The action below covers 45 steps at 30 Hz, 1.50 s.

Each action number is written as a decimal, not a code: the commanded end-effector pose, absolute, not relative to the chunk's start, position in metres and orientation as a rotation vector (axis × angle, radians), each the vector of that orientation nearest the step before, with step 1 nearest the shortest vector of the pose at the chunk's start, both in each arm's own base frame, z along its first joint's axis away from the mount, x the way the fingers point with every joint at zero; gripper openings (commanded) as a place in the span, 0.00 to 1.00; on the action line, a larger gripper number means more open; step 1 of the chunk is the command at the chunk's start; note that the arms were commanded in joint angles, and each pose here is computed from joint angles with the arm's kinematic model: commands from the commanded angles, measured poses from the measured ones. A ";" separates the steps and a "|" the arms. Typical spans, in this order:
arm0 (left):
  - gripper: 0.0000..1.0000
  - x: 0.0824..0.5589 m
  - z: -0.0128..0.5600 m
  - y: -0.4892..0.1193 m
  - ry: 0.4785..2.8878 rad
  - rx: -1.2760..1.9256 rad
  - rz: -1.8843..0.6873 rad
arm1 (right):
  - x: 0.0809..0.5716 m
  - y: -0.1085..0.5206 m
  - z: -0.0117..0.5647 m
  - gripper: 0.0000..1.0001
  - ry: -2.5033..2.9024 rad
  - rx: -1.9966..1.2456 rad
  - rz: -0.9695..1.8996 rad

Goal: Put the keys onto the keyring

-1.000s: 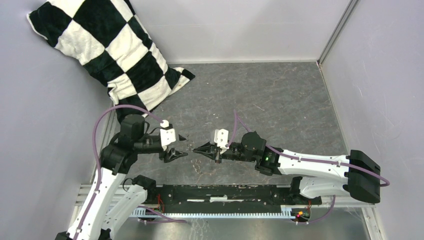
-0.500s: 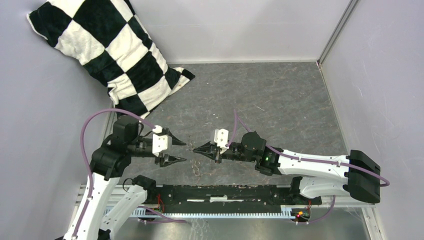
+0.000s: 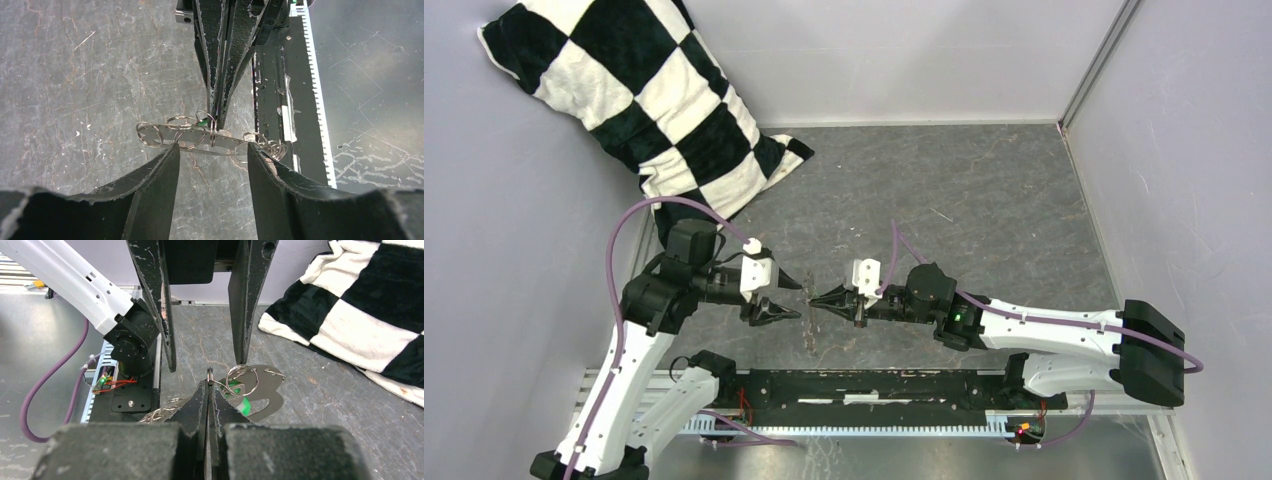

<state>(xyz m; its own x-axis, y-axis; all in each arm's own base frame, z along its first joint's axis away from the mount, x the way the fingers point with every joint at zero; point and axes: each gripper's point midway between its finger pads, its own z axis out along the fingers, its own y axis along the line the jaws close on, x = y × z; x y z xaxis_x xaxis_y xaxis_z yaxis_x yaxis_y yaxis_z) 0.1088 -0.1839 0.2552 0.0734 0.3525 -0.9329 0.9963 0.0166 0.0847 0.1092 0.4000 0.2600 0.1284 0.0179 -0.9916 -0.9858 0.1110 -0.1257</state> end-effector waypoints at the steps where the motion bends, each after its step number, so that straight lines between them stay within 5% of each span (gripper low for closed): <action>1: 0.58 0.108 0.265 -0.190 1.362 1.467 -0.973 | 0.108 0.407 0.308 0.00 1.015 -1.105 1.077; 21: 0.32 0.102 0.257 -0.189 1.376 1.497 -1.003 | 0.111 0.414 0.313 0.00 1.014 -1.090 1.089; 27: 0.04 0.111 0.256 -0.187 1.389 1.482 -0.945 | 0.108 0.415 0.313 0.00 1.013 -1.093 1.115; 29: 0.02 0.112 0.256 -0.187 1.372 1.483 -0.917 | 0.107 0.415 0.312 0.00 1.020 -1.088 1.122; 45: 0.02 0.114 0.262 -0.189 1.358 1.444 -0.915 | 0.105 0.400 0.314 0.36 1.066 -1.079 1.127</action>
<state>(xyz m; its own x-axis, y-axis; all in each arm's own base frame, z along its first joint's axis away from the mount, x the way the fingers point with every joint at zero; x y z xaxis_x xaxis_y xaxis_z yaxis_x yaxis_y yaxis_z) 0.1109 -0.1844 0.2539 0.1251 0.3296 -0.9358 0.9893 0.0298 0.1427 0.1057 0.4076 0.2735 0.0904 0.0556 -0.9944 -0.9924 0.0890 -0.0852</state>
